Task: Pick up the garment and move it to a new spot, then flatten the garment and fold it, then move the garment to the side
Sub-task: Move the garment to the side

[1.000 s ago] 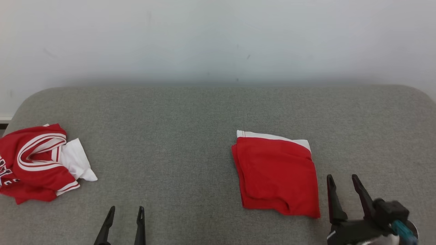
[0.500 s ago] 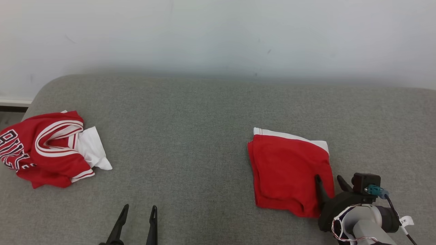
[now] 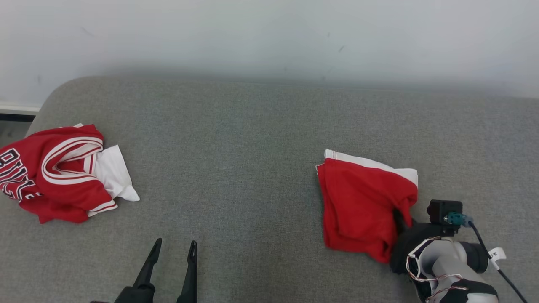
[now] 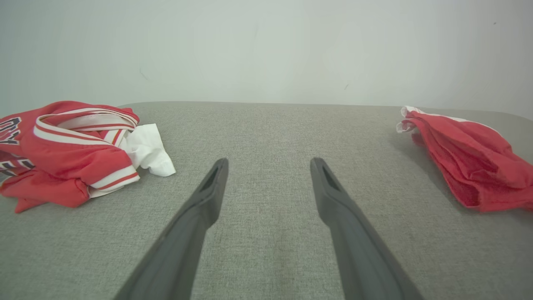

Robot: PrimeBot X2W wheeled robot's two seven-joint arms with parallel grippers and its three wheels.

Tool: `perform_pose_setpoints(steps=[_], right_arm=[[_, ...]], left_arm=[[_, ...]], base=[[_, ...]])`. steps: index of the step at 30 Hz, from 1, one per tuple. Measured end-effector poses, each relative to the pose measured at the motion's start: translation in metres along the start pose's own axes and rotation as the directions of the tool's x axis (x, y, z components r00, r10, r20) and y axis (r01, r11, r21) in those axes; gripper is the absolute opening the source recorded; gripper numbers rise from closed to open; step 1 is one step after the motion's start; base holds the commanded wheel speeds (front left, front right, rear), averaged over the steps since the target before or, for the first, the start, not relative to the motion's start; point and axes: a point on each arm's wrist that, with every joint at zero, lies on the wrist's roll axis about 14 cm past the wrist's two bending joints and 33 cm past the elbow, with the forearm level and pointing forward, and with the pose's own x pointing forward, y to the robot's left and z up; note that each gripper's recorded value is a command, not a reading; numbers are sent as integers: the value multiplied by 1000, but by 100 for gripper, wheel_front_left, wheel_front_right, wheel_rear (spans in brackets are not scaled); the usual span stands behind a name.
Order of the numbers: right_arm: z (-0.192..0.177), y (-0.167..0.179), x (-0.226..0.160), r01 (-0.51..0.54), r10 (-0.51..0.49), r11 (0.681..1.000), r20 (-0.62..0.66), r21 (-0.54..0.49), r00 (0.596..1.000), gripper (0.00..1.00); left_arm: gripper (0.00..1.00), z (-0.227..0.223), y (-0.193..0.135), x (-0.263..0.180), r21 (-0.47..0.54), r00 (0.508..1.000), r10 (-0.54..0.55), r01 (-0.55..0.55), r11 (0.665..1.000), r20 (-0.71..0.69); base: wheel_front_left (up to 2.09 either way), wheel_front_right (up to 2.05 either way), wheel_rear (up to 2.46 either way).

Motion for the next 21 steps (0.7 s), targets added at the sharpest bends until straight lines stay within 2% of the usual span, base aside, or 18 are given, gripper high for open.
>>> perform_pose_setpoints(steps=[5, 9, 14, 21], right_arm=[[15, -21, 3, 27, -25, 998, 41, -57, 999, 0], [34, -47, 2, 56, -43, 985, 80, -163, 996, 0], [66, -75, 5, 88, -51, 947, 125, -309, 991, 0], [104, -124, 14, 158, -109, 873, 132, -461, 985, 0]], left_arm=[[100, -2, 3, 5, -5, 1000, 11, -11, 1000, -5], [100, -6, -4, 11, -16, 1000, -10, 9, 1000, -15], [100, -4, -12, 30, -27, 999, -37, 37, 999, -2], [100, 0, -31, 67, -31, 994, -107, 108, 994, 29]], base=[[0, 0, 0], [0, 0, 0], [0, 0, 0], [0, 0, 0]])
